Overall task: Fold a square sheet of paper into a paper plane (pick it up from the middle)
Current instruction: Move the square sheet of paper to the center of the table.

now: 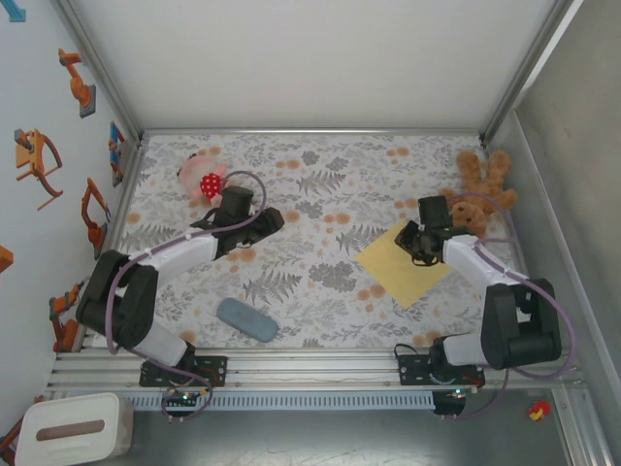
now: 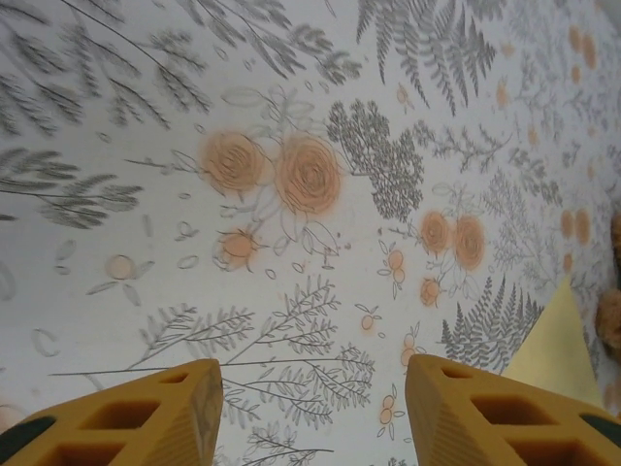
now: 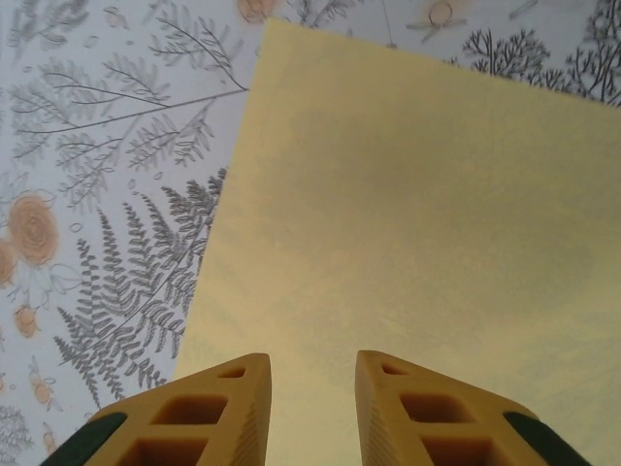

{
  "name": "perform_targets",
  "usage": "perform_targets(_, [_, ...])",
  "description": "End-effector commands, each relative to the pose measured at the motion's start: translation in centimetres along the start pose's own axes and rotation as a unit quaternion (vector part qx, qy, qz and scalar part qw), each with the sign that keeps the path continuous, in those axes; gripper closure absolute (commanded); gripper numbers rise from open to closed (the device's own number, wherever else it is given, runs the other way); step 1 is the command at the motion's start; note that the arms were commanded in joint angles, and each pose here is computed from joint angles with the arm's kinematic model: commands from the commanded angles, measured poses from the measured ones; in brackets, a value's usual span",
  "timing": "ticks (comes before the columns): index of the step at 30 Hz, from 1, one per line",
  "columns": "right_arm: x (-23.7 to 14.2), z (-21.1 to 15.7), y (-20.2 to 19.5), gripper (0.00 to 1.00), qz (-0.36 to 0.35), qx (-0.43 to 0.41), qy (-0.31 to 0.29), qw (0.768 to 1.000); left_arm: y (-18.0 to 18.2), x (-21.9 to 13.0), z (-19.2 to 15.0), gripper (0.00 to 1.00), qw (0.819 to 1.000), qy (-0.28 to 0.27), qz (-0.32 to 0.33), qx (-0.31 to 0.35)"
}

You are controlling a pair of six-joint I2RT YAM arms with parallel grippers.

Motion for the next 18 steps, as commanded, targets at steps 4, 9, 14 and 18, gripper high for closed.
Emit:
perform_targets(4, [1.6, 0.5, -1.3, 0.73, -0.043, 0.026, -0.021, 0.998, -3.6, 2.0, -0.5, 0.49, 0.999, 0.022, -0.045, -0.011])
perform_targets(9, [2.7, 0.5, -2.0, 0.73, -0.068, 0.024, -0.017, 0.997, -4.2, 3.2, -1.1, 0.50, 0.998, 0.045, -0.053, -0.012])
perform_targets(14, [4.0, -0.1, -2.8, 0.73, -0.089, 0.025, 0.001, 0.996, -4.1, 3.5, -1.2, 0.49, 0.997, 0.053, -0.047, -0.010])
perform_targets(18, [4.7, -1.1, -2.1, 0.73, -0.096, 0.006, 0.015, 0.995, -3.6, 3.5, -1.4, 0.49, 0.998, 0.055, -0.036, -0.007])
Point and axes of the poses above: each hand's point on the last joint's axis, 136 mm out from that joint toward the fingers, its own x axis out along the fingers, its own y axis along the line the jaws close on, z = x × y, the point moved 3 cm from there along -x, back along the fingers, and after that the axes turned 12 degrees about x, right-handed, at the moved point
